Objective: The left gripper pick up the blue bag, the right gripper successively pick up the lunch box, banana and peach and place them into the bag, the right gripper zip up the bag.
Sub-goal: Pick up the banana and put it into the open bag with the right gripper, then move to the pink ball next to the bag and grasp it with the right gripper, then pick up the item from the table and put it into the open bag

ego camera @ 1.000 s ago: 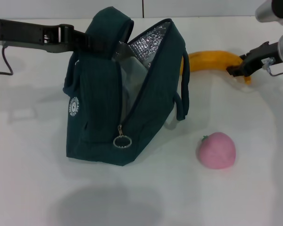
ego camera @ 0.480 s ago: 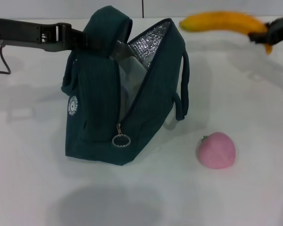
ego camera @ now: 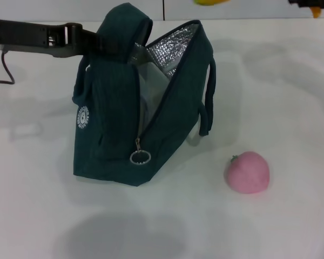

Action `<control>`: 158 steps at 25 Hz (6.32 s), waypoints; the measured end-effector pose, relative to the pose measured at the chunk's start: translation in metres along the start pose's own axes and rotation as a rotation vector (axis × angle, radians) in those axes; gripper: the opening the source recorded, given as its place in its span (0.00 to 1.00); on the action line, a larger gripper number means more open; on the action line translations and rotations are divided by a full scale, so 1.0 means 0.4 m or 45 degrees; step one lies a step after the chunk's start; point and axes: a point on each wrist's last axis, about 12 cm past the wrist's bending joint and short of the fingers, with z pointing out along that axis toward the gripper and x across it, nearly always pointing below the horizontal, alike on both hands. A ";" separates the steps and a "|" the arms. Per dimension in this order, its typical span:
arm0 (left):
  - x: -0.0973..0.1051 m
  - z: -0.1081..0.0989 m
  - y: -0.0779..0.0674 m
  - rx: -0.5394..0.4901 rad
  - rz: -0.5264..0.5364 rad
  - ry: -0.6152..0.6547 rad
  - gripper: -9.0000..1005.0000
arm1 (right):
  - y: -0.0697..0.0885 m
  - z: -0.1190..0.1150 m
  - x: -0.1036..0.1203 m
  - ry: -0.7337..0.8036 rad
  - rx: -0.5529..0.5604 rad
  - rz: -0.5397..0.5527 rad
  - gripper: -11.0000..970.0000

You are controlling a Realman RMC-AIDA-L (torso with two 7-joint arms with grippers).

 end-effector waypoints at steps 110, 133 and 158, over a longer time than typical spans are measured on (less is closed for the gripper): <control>0.006 0.023 -0.010 0.038 0.014 0.022 0.04 | 0.322 0.149 0.081 0.759 -0.660 0.067 0.89; 0.007 0.020 -0.009 0.037 0.015 0.021 0.04 | 0.333 0.161 0.092 0.740 -0.643 0.009 0.42; 0.010 0.021 -0.009 0.043 0.013 0.021 0.04 | 0.208 -0.012 0.025 -0.236 -0.958 0.371 0.09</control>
